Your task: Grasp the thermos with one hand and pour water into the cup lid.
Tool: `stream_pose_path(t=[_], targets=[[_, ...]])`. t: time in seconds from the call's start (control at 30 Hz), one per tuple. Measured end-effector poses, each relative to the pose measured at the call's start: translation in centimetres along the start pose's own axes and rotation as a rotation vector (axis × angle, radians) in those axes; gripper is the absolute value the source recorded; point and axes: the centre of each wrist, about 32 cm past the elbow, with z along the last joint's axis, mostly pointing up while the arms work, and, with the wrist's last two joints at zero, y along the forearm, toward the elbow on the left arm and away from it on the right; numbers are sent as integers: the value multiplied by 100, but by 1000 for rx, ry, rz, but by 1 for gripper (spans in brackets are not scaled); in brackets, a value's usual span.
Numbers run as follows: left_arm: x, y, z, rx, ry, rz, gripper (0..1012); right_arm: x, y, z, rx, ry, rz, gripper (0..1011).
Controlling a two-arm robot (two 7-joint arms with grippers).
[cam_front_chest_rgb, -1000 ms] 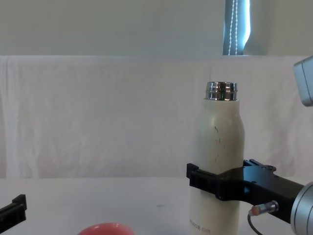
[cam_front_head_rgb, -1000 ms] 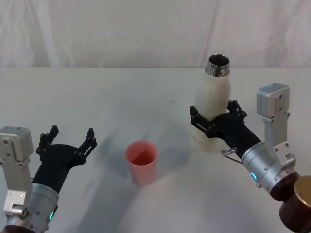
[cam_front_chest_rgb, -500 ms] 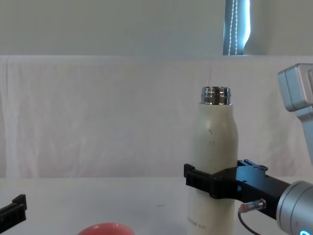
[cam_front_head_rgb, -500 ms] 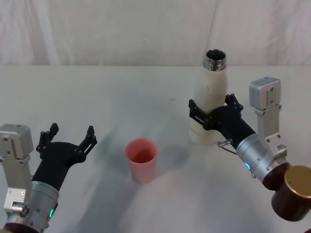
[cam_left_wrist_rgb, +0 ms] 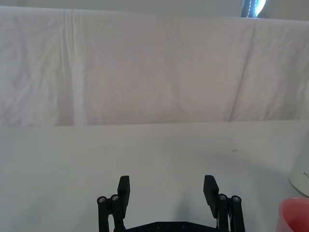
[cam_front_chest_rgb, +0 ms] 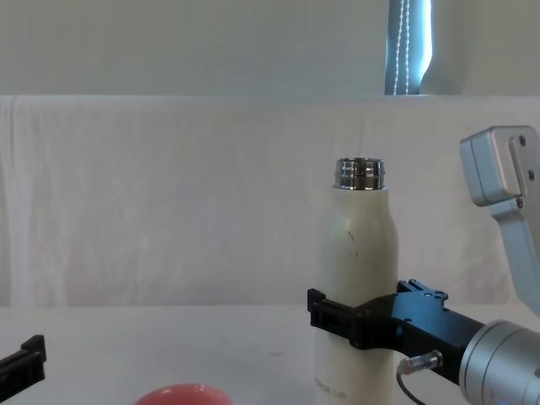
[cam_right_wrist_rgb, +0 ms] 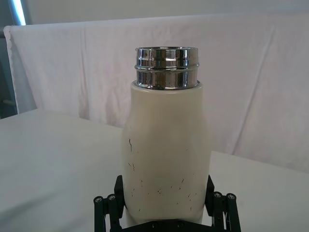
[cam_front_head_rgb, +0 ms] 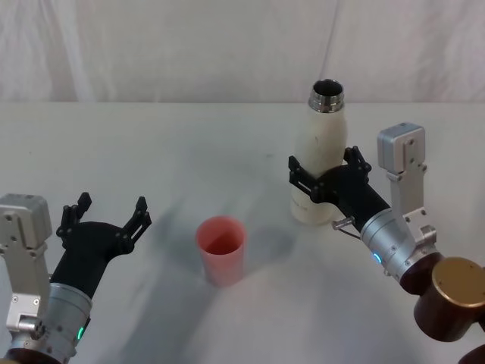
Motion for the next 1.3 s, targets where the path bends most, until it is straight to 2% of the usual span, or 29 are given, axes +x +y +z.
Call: stream_pose_path(t=[1.2,1.3], targets=[[0,0,0,0,0,0,1001,3,35,-75,-22,18,-2,950],[0,0,0,0,0,0,1001,5,36,-74,-23,19,-3,996]])
